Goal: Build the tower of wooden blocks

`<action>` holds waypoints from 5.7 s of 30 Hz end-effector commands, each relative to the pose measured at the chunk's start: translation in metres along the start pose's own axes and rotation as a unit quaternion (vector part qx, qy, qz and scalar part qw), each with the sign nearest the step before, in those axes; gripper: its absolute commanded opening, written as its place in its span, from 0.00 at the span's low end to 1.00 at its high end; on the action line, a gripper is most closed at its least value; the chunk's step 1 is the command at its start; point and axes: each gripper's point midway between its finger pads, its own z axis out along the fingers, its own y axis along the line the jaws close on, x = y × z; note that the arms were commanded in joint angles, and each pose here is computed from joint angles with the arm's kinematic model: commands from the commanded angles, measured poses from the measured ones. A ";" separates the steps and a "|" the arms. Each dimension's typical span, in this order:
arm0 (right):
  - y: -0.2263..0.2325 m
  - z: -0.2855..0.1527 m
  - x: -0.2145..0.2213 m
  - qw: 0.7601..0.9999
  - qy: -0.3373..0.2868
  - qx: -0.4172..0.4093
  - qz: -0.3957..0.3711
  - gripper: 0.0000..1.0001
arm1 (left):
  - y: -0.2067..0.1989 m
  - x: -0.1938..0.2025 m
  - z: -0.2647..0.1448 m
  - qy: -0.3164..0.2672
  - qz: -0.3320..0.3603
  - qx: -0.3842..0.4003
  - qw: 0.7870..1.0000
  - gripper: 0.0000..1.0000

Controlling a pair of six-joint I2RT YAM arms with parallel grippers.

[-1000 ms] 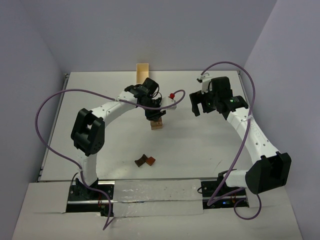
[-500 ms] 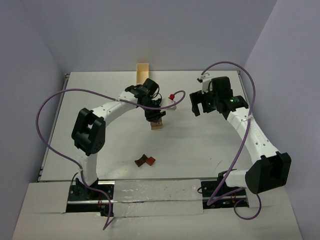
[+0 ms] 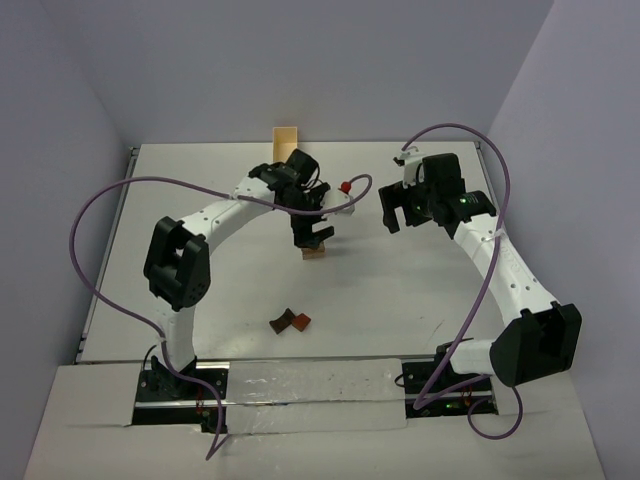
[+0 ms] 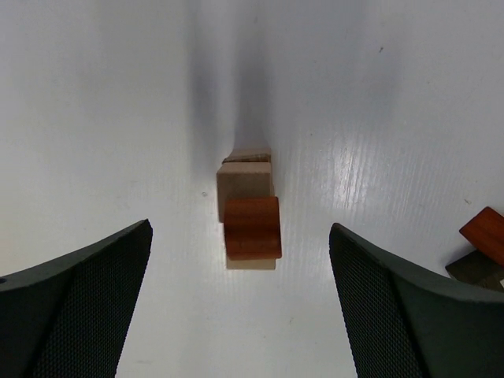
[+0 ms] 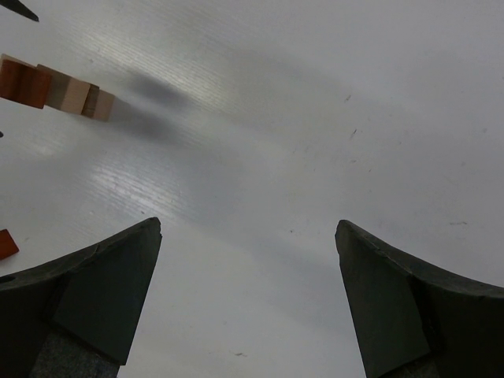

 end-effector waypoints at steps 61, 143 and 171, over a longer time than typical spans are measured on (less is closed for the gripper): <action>0.021 -0.006 0.016 0.998 0.015 -0.062 -0.013 0.99 | -0.196 0.093 0.013 0.006 0.361 0.189 0.913 0.92; 0.318 -0.195 -0.119 0.508 -0.702 -0.043 -0.497 0.81 | -0.210 -0.111 -0.333 -0.490 0.000 0.258 0.833 0.04; 0.299 -0.221 -0.111 0.482 -0.728 0.003 -0.488 0.78 | -0.201 -0.109 -0.316 -0.483 -0.026 0.278 0.830 0.04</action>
